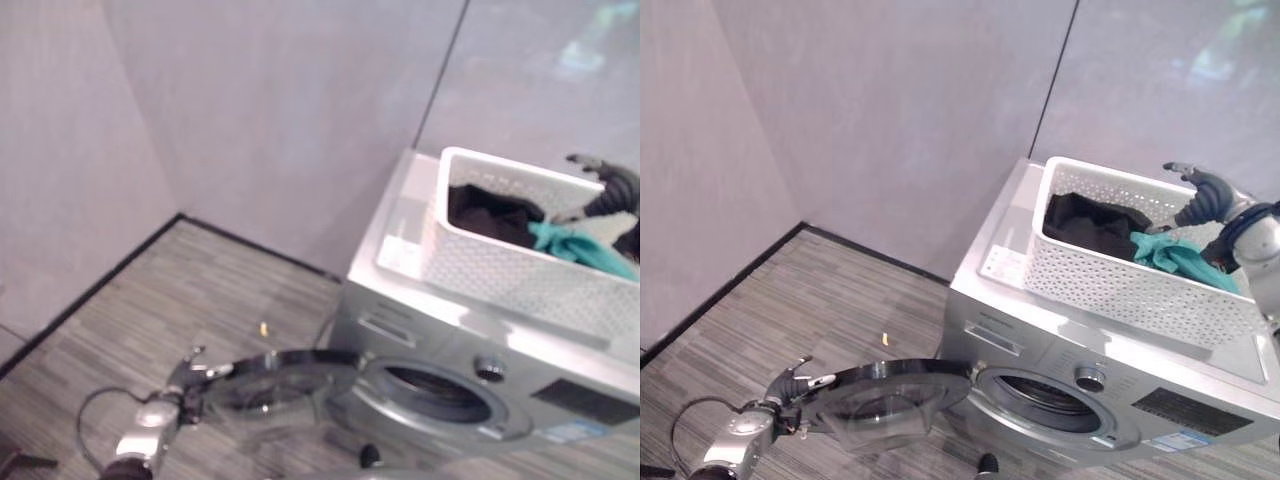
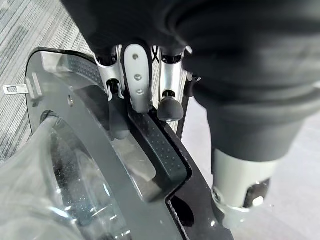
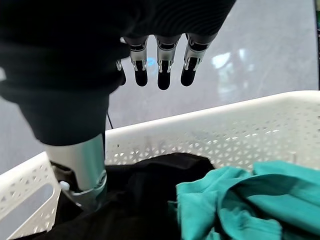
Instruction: Grab the laundry basket,head to the washer,open it,put in the laundry and shut it.
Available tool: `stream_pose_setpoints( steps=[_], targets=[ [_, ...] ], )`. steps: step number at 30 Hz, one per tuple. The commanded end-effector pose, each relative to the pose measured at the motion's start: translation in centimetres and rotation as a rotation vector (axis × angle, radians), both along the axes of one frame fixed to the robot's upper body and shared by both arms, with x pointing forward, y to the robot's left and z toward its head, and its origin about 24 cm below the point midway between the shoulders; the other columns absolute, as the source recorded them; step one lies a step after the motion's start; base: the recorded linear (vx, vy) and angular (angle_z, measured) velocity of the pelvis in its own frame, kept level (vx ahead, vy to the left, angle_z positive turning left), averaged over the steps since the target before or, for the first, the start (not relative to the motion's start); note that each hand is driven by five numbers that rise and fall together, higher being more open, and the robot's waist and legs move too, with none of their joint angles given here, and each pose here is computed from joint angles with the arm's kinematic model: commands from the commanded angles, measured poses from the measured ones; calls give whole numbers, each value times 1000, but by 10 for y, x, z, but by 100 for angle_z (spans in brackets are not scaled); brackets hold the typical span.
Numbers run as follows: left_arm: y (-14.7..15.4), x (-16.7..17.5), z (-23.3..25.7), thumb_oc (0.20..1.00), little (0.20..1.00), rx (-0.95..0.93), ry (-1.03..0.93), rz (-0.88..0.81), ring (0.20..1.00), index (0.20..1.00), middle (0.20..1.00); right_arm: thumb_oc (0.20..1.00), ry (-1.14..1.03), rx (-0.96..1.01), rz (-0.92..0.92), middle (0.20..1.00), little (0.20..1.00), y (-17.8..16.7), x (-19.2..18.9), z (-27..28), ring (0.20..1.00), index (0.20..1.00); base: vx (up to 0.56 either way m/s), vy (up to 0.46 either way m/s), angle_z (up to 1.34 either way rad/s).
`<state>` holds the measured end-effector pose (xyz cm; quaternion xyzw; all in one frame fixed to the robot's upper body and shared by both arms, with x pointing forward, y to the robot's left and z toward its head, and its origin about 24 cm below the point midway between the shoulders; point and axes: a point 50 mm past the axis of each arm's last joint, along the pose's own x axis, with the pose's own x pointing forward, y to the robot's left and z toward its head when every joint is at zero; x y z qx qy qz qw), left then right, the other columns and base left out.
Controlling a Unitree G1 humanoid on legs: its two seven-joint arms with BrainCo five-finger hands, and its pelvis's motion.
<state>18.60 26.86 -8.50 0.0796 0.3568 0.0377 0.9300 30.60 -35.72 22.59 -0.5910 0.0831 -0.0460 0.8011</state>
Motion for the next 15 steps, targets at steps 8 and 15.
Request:
stream_pose_setpoints(
  steps=[8, 15],
  targets=[
    [-90, -10, -26, 1000, 1000, -209, 85, -234, 1000, 1000, 1000, 1000, -100, -32, -42, 1000, 1000, 5, 23, 26, 1000, 1000, 13, -13, 5],
    [-88, -17, -28, 1000, 1000, -227, 97, -211, 1000, 1000, 1000, 1000, -69, -50, -82, 1000, 1000, -1, 24, 21, 1000, 1000, 32, -39, 15]
  ],
)
